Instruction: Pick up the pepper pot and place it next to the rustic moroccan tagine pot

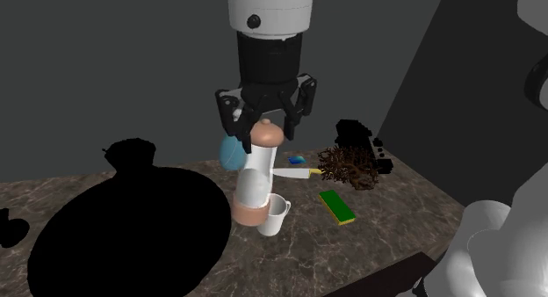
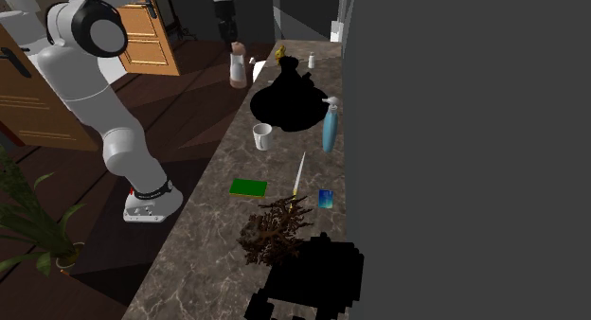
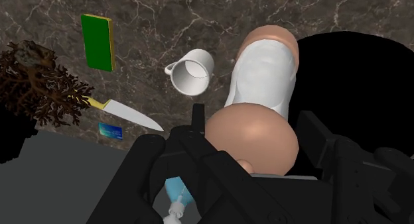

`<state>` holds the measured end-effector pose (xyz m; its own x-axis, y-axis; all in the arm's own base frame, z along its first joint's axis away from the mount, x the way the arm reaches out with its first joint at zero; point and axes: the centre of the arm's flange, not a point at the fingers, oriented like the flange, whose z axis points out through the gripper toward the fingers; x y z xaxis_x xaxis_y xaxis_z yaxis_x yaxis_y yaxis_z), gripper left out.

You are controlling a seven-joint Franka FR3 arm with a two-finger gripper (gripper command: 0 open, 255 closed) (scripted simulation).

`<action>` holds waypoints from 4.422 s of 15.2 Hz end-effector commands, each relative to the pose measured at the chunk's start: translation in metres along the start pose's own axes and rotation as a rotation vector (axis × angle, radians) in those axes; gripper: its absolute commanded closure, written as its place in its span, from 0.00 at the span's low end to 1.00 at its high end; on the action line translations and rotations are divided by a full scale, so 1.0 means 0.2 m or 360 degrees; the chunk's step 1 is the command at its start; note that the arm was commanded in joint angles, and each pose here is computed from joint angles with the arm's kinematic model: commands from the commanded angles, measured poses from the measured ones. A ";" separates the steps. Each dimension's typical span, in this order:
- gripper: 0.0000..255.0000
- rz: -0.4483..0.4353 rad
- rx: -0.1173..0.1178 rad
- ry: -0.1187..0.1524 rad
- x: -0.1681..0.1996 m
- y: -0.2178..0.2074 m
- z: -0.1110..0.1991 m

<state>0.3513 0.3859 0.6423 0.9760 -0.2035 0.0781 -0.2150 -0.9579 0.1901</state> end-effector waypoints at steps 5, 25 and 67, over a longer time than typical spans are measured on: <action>1.00 0.0000 0.0001 0.0001 -0.01 -0.03 0.16; 1.00 0.0000 0.0001 0.0001 -0.05 -0.13 0.68; 0.00 0.0000 0.0001 0.0001 -0.09 -0.22 0.91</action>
<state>0.3495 0.3954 0.4539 0.9759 -0.2036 0.0788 -0.2152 -0.9581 0.1892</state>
